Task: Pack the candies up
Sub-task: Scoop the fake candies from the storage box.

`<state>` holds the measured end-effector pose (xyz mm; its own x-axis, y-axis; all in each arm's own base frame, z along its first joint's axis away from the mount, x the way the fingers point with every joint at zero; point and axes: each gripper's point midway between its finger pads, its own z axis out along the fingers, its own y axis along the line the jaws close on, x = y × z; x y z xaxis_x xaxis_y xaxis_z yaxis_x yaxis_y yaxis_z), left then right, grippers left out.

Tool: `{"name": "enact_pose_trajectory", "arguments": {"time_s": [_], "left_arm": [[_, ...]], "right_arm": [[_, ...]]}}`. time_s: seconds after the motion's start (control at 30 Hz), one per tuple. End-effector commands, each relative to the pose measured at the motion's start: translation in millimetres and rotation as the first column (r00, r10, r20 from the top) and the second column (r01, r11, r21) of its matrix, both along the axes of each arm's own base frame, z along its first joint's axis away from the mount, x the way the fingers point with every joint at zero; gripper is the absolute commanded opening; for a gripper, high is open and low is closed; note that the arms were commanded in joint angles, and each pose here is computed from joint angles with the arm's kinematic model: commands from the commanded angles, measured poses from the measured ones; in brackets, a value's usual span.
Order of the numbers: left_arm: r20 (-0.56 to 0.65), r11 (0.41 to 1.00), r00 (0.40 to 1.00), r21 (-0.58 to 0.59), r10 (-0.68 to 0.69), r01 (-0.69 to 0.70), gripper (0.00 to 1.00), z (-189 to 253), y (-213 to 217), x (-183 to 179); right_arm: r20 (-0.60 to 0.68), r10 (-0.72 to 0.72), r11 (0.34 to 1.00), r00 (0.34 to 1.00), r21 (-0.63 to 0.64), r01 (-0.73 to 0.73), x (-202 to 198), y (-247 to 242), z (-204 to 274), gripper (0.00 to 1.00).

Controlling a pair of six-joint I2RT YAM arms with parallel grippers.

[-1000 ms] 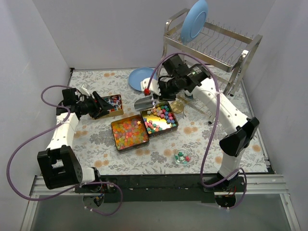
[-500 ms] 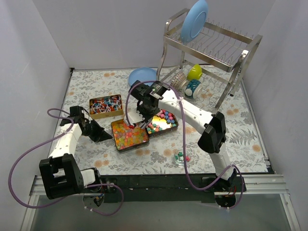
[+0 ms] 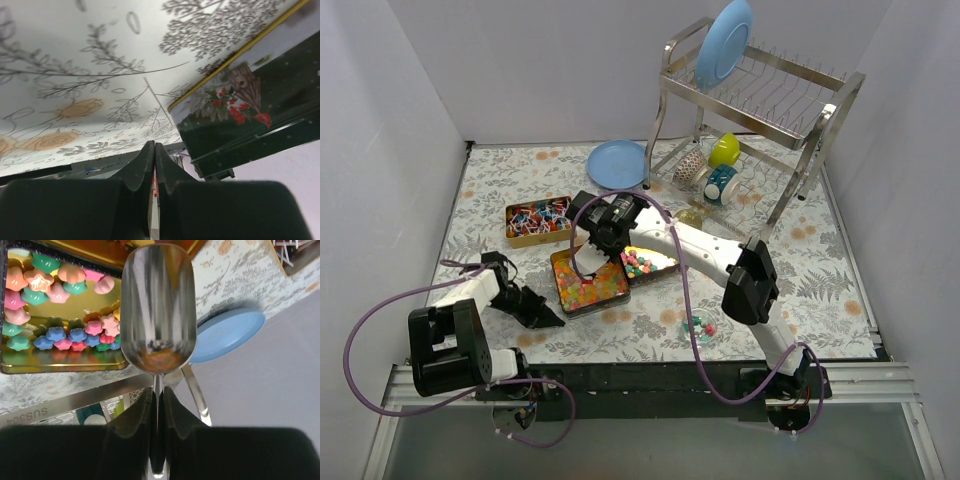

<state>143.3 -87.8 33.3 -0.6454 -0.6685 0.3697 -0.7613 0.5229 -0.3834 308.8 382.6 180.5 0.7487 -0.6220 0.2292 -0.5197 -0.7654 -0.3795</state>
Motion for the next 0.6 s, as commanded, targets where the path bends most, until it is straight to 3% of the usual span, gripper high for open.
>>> {"name": "enact_pose_trajectory", "arguments": {"time_s": [0.0, 0.27, 0.57], "left_arm": [[0.054, 0.998, 0.998, -0.063, -0.017, 0.02, 0.0, 4, -11, 8], [0.09, 0.993, 0.996, -0.118, 0.003, 0.007, 0.0, 5, -18, 13], [0.133, 0.989, 0.991, -0.149, 0.029, -0.009, 0.0, 9, -22, 19]], "right_arm": [[0.175, 0.08, 0.992, 0.981, -0.114, -0.06, 15, 6, 2, 0.01], [0.235, 0.181, 0.967, 0.955, -0.218, -0.13, 7, 15, -10, 0.01], [0.027, 0.265, 0.959, 0.964, -0.109, -0.261, -70, 46, -10, 0.01]]}}
